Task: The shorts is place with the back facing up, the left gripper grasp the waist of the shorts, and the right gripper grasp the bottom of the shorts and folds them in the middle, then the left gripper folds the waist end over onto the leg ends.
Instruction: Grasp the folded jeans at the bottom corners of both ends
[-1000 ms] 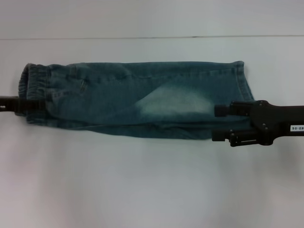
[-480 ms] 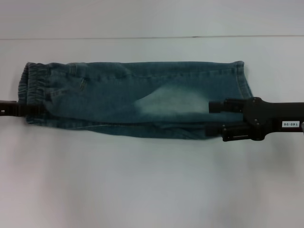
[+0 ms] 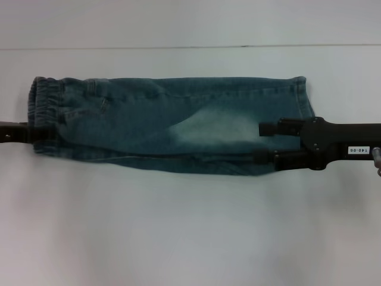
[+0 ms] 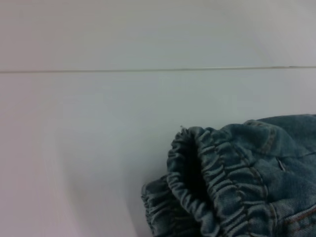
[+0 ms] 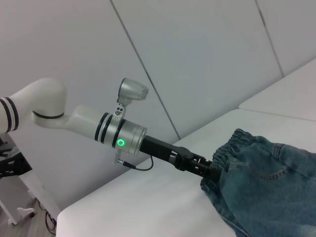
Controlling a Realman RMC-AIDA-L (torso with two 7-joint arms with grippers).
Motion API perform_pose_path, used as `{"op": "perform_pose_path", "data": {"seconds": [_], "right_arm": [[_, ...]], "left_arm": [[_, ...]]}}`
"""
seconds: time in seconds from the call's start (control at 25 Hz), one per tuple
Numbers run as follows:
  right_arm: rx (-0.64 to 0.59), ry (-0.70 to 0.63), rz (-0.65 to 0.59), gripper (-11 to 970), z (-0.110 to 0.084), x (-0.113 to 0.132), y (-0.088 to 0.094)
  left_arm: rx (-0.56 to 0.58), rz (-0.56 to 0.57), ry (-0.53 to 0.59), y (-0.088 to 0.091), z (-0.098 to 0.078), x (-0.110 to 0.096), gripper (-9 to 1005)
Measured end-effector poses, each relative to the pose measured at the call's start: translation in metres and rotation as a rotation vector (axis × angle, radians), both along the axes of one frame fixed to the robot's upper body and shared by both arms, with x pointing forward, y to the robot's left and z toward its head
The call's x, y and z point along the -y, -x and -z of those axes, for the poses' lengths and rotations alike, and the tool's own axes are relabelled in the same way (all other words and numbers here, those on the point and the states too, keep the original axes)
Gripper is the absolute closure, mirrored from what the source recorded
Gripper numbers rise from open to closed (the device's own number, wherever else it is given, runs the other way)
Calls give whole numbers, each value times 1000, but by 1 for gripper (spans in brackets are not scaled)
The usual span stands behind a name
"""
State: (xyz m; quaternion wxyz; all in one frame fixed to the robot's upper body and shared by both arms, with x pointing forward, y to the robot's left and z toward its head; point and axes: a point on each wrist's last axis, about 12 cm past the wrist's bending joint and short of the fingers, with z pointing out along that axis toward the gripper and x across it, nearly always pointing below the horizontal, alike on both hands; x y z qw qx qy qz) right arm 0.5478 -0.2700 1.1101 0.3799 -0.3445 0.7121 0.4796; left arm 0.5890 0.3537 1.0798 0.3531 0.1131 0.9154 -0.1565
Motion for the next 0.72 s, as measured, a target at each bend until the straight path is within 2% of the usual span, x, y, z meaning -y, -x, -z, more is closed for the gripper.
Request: {"op": "perform_pose_path", "data": {"seconds": [0.08, 0.28, 0.72], "right_arm": [[1, 1, 3, 12, 0, 0, 0], [4, 0, 15, 13, 0, 1, -1], [3, 0, 18, 12, 2, 1, -1]], "left_arm": [[2, 5, -3, 0, 0, 1, 251], [3, 7, -5, 0, 0, 1, 511], [5, 21, -3, -1, -1, 3, 611]]}}
